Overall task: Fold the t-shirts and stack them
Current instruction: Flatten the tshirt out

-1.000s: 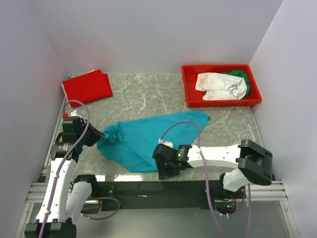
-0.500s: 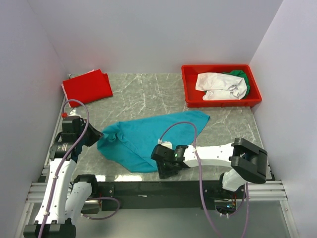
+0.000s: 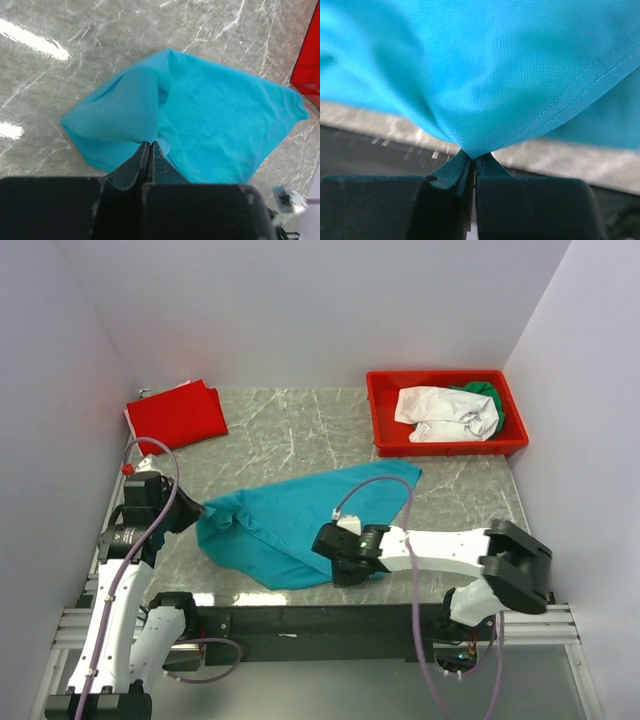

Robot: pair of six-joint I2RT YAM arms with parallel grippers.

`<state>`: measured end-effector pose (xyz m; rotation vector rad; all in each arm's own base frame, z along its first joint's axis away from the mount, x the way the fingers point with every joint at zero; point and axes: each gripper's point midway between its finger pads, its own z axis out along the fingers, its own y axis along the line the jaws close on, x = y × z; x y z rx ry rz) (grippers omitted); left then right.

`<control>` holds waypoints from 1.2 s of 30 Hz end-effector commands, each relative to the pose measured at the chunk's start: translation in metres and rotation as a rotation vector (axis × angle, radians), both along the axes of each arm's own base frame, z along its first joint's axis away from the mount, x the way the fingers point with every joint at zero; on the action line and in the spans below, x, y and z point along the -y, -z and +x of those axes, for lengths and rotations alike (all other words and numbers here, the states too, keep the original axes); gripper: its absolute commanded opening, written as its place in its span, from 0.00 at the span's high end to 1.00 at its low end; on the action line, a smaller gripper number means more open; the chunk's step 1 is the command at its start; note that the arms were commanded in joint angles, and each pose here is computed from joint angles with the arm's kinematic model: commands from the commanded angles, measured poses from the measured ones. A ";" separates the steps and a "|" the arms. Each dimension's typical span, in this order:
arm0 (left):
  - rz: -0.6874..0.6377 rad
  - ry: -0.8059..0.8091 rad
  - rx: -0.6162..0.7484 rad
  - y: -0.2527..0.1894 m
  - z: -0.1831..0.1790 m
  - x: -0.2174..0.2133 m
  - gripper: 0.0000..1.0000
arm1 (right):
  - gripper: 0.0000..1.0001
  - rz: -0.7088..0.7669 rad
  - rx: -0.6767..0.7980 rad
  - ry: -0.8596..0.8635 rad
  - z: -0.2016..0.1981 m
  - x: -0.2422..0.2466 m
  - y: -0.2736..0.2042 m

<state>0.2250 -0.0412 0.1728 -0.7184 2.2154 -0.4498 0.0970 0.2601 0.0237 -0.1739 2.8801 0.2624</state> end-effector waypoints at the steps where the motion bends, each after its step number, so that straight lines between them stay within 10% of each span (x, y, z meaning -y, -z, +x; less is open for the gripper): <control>1: 0.041 -0.001 0.072 -0.025 0.009 -0.005 1.00 | 1.00 0.076 0.097 0.063 0.012 0.008 -0.060; 11: 0.069 -0.011 0.159 -0.065 0.038 -0.010 1.00 | 1.00 0.104 0.222 0.224 0.041 0.098 -0.133; 22: 0.016 0.023 0.288 -0.115 0.118 0.001 1.00 | 1.00 0.103 0.439 0.419 0.201 0.156 -0.192; 29: -0.017 0.114 0.585 -0.247 0.188 0.017 0.99 | 1.00 0.151 0.659 0.459 0.289 0.184 -0.331; 36: -0.043 0.212 0.883 -0.369 0.174 0.034 0.99 | 1.00 0.199 0.866 0.405 0.300 0.192 -0.432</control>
